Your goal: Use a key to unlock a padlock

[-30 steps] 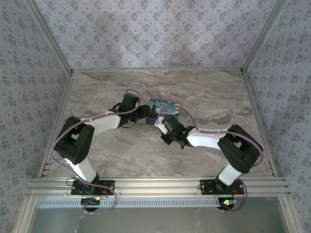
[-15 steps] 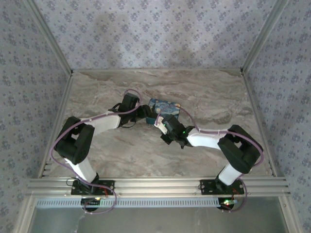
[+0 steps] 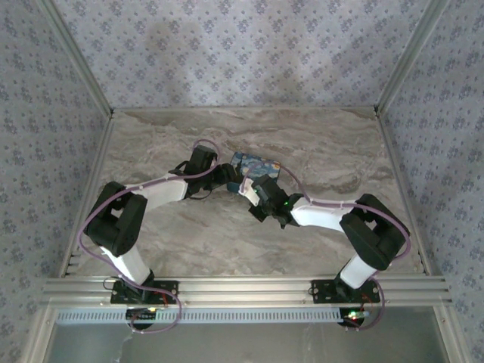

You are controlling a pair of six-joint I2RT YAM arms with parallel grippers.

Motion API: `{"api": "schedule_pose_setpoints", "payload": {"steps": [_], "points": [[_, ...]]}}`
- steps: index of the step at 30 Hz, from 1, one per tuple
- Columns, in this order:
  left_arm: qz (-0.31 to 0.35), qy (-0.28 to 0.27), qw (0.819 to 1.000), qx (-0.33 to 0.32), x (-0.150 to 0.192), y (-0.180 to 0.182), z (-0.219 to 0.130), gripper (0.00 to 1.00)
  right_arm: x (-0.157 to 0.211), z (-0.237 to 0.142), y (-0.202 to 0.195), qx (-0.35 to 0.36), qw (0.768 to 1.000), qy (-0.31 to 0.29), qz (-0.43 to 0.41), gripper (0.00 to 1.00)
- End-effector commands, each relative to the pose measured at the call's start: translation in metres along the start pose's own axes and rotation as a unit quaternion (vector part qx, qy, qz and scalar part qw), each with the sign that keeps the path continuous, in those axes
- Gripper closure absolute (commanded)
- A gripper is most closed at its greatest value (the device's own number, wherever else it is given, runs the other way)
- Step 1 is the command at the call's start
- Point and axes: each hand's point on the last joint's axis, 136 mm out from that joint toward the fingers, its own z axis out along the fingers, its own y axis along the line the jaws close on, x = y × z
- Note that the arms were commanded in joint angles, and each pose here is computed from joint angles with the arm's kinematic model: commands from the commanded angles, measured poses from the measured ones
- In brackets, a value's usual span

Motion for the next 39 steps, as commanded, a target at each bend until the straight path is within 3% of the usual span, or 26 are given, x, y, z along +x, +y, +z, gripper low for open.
{"api": "schedule_pose_setpoints", "payload": {"steps": [1, 22, 39], "points": [[-0.002, 0.009, 1.000, 0.009, 0.006, -0.005, -0.005, 0.43, -0.026, -0.005, -0.004, -0.002, 0.999, -0.033, -0.006, 1.00], [-0.004, 0.007, 1.000, 0.013, 0.005, -0.009, -0.009, 0.43, -0.046, 0.006, 0.007, -0.013, 0.998, -0.045, -0.028, 1.00], [0.001, -0.024, 1.000, 0.001, -0.014, -0.005, -0.027, 0.43, -0.017, 0.003, 0.009, 0.004, 0.999, -0.030, -0.039, 1.00]]}}
